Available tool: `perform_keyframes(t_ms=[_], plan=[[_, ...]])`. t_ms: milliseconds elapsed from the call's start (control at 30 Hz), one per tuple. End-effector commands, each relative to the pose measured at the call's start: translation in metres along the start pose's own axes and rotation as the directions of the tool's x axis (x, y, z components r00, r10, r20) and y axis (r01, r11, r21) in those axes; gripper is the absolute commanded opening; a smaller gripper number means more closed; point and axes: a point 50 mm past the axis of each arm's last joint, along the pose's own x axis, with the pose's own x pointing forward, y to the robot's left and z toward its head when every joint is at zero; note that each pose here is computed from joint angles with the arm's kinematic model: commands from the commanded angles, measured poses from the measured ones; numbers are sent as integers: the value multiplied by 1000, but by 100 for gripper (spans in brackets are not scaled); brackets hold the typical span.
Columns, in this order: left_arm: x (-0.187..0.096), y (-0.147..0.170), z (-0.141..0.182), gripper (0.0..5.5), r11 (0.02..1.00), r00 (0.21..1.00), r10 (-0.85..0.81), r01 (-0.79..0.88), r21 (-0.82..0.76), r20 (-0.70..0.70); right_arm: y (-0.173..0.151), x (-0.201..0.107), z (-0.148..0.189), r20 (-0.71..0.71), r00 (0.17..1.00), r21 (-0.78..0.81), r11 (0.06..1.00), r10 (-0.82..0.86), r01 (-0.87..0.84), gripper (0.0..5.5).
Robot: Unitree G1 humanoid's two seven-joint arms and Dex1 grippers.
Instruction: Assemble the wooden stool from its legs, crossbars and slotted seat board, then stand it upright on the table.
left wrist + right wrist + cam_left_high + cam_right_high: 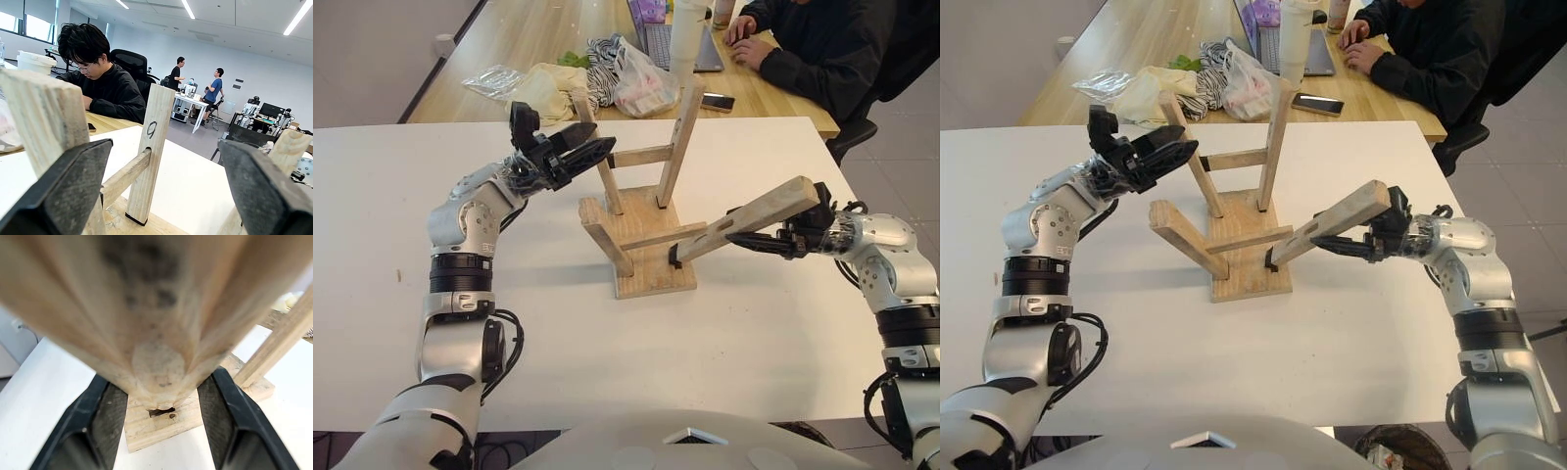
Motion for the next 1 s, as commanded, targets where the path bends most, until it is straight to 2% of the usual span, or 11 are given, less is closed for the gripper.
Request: perform_keyframes(t_ms=[33, 367, 600, 800, 1000], plan=[[-4, 1, 0, 395, 1000, 1000, 20, -19, 22, -17, 9, -24, -36, -352, 933, 127, 992, 69, -26, 200], [-3, 2, 1, 395, 1000, 1000, 11, -10, 21, -29, 8, -28, -21, -361, 927, 116, 992, 96, -58, 200], [1, 0, 1, 395, 1000, 1000, 0, 0, 20, -26, 15, -5, -32, -363, 918, 155, 982, 160, -110, 200], [-1, -2, 1, 395, 1000, 1000, 2, -2, 30, -18, 10, 15, -17, -368, 915, 148, 982, 164, -116, 200], [1, -15, 26, 395, 993, 999, -35, 31, 112, 32, 8, 24, -2, -333, 931, 268, 962, 151, -60, 200]])
